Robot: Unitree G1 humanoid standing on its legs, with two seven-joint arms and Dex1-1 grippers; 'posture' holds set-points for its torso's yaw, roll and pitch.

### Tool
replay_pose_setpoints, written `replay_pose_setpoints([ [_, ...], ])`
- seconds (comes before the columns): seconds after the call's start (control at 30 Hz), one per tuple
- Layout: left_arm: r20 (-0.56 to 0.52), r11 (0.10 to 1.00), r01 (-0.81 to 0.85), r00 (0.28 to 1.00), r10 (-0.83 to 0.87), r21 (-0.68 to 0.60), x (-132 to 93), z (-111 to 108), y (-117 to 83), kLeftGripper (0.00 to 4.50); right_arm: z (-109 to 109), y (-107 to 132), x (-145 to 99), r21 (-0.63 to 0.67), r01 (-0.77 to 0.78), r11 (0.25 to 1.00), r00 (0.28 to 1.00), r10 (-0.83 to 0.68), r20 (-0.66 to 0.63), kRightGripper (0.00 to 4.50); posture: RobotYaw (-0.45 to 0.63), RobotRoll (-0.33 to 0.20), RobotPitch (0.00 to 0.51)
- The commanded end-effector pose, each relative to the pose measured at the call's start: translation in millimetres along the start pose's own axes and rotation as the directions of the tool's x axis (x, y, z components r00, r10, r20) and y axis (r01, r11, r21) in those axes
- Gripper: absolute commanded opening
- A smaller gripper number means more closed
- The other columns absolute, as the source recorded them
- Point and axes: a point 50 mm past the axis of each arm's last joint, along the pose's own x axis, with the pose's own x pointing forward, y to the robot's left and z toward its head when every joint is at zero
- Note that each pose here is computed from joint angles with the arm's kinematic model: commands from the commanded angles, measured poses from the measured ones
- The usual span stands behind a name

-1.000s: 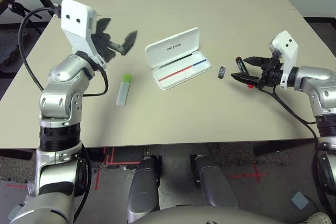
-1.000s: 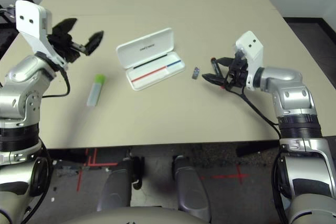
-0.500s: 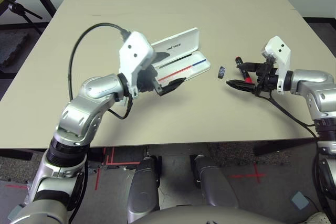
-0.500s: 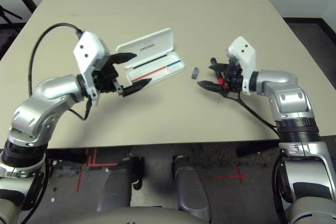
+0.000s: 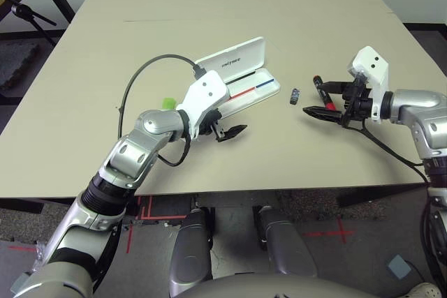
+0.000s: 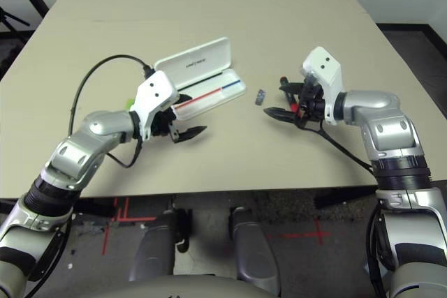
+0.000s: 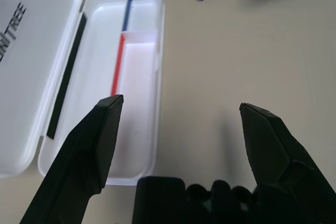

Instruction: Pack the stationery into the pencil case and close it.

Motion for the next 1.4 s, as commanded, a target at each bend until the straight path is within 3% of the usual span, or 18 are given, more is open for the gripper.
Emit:
replay_pose_setpoints([
  [0.03, -0.039, 1.0, -0.005, 0.999, 0.004, -0.023, 8.7, -9.2, 2.2, 4.48, -0.9, 4.0, 1.5, -0.01, -0.01, 1.0, 1.0, 0.009, -0.018, 4.5, -0.1, 0.0, 0.179],
  [0.4, -0.093, 0.998, 0.001, 0.996, -0.007, -0.061, 13.2, -25.3, 7.2, 4.48, 0.2, 6.9, 1.8, -0.017, 0.002, 1.0, 1.0, -0.003, -0.009, 4.5, -0.12, 0.0, 0.179],
  [1.17, -0.12, 0.987, 0.06, 0.99, -0.078, -0.149, 15.3, -37.3, 0.9, 4.48, 1.1, 4.6, 3.2, -0.015, 0.035, 0.999, 0.999, -0.035, 0.008, 4.5, -0.13, 0.0, 0.178],
  [1.27, -0.131, 0.987, 0.049, 0.989, -0.069, -0.151, 13.8, -39.3, 4.2, 3.6, 1.0, 5.1, 4.1, -0.013, 0.032, 0.999, 0.999, -0.031, 0.009, 4.5, -0.13, 0.0, 0.178],
  [1.4, -0.136, 0.987, 0.042, 0.989, -0.063, -0.153, 13.1, -40.8, 7.7, 2.04, -0.1, 12.3, 3.9, 0.016, -0.029, 0.999, 1.0, 0.029, -0.001, 4.5, -0.12, 0.0, 0.178],
])
